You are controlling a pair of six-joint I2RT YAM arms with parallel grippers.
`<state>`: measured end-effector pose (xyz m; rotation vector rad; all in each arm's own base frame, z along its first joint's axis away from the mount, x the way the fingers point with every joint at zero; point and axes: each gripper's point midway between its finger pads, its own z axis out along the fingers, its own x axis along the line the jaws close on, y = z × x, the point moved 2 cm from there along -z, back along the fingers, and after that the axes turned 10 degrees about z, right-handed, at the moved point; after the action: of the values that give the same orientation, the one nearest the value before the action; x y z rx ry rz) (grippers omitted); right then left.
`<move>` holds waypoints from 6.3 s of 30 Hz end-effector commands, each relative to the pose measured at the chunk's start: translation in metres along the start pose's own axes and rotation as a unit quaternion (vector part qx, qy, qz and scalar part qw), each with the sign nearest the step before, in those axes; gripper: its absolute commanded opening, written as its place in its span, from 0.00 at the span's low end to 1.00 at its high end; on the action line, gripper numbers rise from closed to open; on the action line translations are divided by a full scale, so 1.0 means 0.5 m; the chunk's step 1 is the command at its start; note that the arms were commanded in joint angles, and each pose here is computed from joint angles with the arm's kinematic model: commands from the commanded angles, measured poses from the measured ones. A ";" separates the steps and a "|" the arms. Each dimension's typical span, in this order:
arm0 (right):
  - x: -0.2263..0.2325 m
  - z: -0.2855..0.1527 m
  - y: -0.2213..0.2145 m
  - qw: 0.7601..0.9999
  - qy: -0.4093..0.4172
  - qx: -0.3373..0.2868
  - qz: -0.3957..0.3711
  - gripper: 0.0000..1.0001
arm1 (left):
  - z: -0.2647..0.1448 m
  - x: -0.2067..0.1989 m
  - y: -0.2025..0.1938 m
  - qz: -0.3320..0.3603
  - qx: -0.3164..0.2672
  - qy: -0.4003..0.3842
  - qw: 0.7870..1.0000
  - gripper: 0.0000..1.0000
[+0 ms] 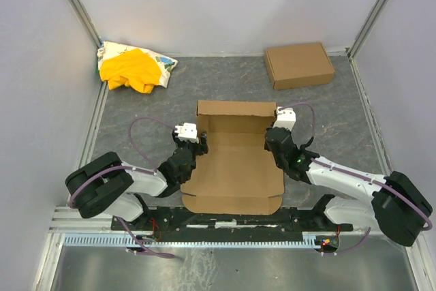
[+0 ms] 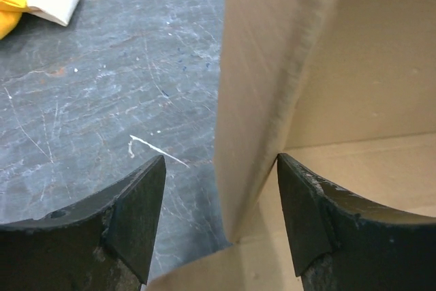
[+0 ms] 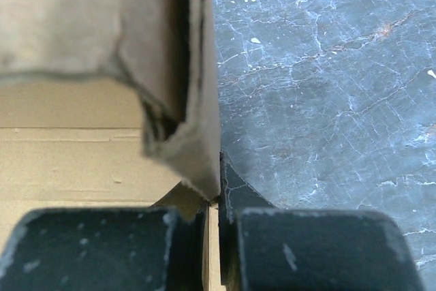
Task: Fold the paper box
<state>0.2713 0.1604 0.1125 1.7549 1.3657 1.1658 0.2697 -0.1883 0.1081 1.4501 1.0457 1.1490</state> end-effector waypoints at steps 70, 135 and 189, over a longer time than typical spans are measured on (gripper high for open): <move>0.235 -0.004 0.149 0.842 0.214 0.274 -0.413 0.06 | -0.236 0.243 0.349 -0.129 0.014 0.036 0.991 0.61; 0.359 -0.216 -0.303 0.532 0.496 0.456 -0.512 0.02 | -0.291 0.341 0.279 -0.169 -0.028 0.118 0.978 0.60; 0.334 -0.238 0.006 0.809 0.430 0.186 -0.356 1.00 | -0.289 0.334 0.278 -0.167 -0.032 0.108 0.979 0.61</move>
<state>0.1421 0.2855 0.1489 -0.3449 2.8660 1.0345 0.1652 -0.0207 0.2736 1.0868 1.3574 1.1048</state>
